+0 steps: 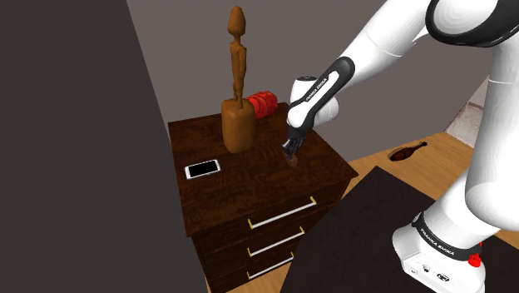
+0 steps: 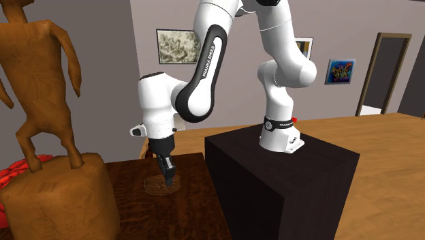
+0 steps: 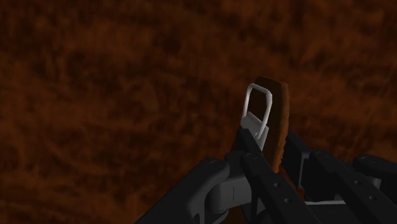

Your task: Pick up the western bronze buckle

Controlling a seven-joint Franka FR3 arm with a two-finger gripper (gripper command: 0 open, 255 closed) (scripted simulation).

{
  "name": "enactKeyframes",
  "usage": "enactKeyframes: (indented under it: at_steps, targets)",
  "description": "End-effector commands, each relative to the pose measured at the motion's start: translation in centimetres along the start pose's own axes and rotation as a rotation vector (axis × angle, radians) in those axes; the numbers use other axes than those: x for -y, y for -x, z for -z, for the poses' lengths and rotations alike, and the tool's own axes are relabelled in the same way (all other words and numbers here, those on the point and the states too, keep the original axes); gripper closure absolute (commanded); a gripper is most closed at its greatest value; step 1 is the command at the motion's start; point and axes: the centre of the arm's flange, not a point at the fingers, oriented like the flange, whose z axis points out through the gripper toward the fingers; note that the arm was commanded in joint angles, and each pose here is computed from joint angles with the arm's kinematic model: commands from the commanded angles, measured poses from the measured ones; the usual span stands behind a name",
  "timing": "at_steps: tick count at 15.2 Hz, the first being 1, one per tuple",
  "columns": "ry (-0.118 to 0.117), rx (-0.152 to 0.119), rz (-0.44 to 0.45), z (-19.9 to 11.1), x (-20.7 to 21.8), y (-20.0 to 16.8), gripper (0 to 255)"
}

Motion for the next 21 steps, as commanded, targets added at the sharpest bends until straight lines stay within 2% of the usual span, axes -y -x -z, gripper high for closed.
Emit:
enactKeyframes:
  at_steps: [1,4,19,21]
  targets:
    - [0.000,0.001,0.000,-0.1,0.0,0.0,255]
    - [0.000,0.001,0.000,0.0,0.0,0.0,255]
    - [0.000,0.001,0.000,7.9,0.3,0.3,255]
    - [0.000,0.001,0.000,7.9,0.3,0.3,255]
